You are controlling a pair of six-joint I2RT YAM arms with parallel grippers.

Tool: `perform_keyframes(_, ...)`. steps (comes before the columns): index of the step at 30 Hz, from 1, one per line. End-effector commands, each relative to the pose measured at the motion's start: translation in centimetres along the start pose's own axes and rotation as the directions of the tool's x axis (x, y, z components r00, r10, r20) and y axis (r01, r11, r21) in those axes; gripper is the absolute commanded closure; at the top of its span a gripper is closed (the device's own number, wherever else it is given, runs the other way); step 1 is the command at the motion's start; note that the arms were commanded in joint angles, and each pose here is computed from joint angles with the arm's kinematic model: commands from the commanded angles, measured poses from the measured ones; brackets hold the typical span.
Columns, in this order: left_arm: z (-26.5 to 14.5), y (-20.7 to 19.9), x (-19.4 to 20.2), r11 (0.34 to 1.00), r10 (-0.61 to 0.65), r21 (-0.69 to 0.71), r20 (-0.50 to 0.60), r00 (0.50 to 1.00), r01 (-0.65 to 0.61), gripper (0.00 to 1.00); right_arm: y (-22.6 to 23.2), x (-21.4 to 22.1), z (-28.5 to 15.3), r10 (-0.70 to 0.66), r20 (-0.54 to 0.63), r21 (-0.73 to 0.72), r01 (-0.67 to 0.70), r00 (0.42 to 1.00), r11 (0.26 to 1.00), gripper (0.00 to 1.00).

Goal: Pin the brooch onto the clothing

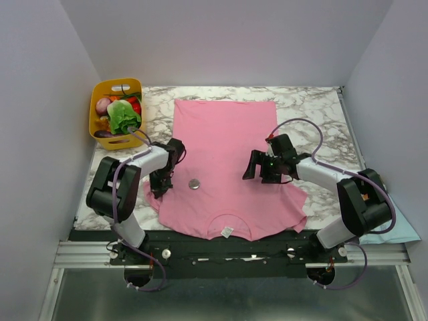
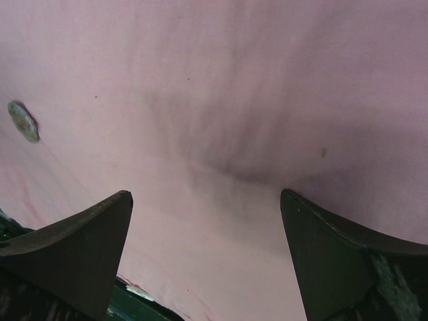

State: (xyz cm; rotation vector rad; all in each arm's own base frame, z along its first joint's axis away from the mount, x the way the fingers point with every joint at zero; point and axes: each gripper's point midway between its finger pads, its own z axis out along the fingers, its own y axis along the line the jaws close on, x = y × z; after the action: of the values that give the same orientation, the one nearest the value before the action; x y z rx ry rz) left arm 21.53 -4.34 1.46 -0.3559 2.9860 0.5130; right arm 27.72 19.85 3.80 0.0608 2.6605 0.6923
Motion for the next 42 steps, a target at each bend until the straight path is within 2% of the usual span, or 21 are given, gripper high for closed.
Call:
perform_keyframes(1, 1.1, 1.6, -0.1, 0.991, 0.05, -0.122, -0.018, 0.999, -0.051, 1.0, -1.9, 0.5, 0.7, 0.011, -0.022, 0.094, -0.009, 1.0, 0.996, 0.0)
perform_keyframes(8, 0.7, 4.4, -2.0, 0.941, 0.102, -0.325, -0.006, 0.995, -0.098, 1.0, -2.2, 0.8, 1.0, 0.018, -0.039, 0.102, -0.014, 0.999, 0.995, 0.0)
perform_keyframes(14, -0.2, 5.4, -3.1, 0.906, 0.158, -0.395, -0.016, 0.987, -0.151, 1.0, -2.2, 0.3, 0.8, 0.007, -0.031, 0.111, -0.004, 0.999, 0.994, 0.0)
perform_keyframes(17, -1.4, 5.6, -3.9, 0.901, 0.186, -0.398, -0.01, 0.982, -0.175, 1.0, -2.0, 0.2, 0.5, -0.003, -0.029, 0.104, 0.006, 1.0, 0.995, 0.0)
perform_keyframes(23, -6.1, 5.4, -6.4, 0.92, 0.182, -0.37, 0.112, 0.977, -0.129, 1.0, -0.8, -0.8, -0.8, -0.029, 0.005, 0.073, 0.029, 1.0, 0.997, 0.0)
perform_keyframes(26, -8.7, 4.3, -7.8, 0.944, 0.181, -0.308, 0.193, 0.964, -0.116, 1.0, 0.0, -1.6, -1.7, -0.042, 0.032, 0.05, 0.04, 0.999, 0.998, 0.0)
perform_keyframes(27, -9.7, 3.4, -8.7, 0.96, 0.168, -0.259, 0.248, 0.954, -0.102, 1.0, 0.5, -2.1, -2.2, -0.047, 0.056, 0.04, 0.045, 0.997, 0.998, 0.0)
perform_keyframes(30, -11.3, 0.9, -9.7, 0.985, 0.154, -0.131, 0.325, 0.933, -0.117, 1.0, 1.0, -3.0, -3.4, -0.056, 0.097, 0.044, 0.052, 0.994, 0.998, 0.0)
perform_keyframes(34, -13.1, -2.4, -10.7, 0.989, 0.134, 0.008, 0.418, 0.898, -0.151, 1.0, 1.7, -5.0, -6.5, -0.064, 0.207, 0.064, 0.052, 0.976, 0.997, 0.0)
perform_keyframes(40, -16.4, -7.8, -11.1, 0.936, 0.065, 0.253, 0.558, 0.828, -0.245, 1.0, 0.3, -6.5, -10.1, -0.048, 0.338, 0.153, -0.004, 0.94, 0.988, 0.0)
perform_keyframes(42, -17.8, -9.7, -10.7, 0.879, 0.014, 0.375, 0.596, 0.803, -0.293, 0.98, -0.7, -6.6, -11.2, -0.034, 0.366, 0.186, -0.037, 0.93, 0.982, 0.0)
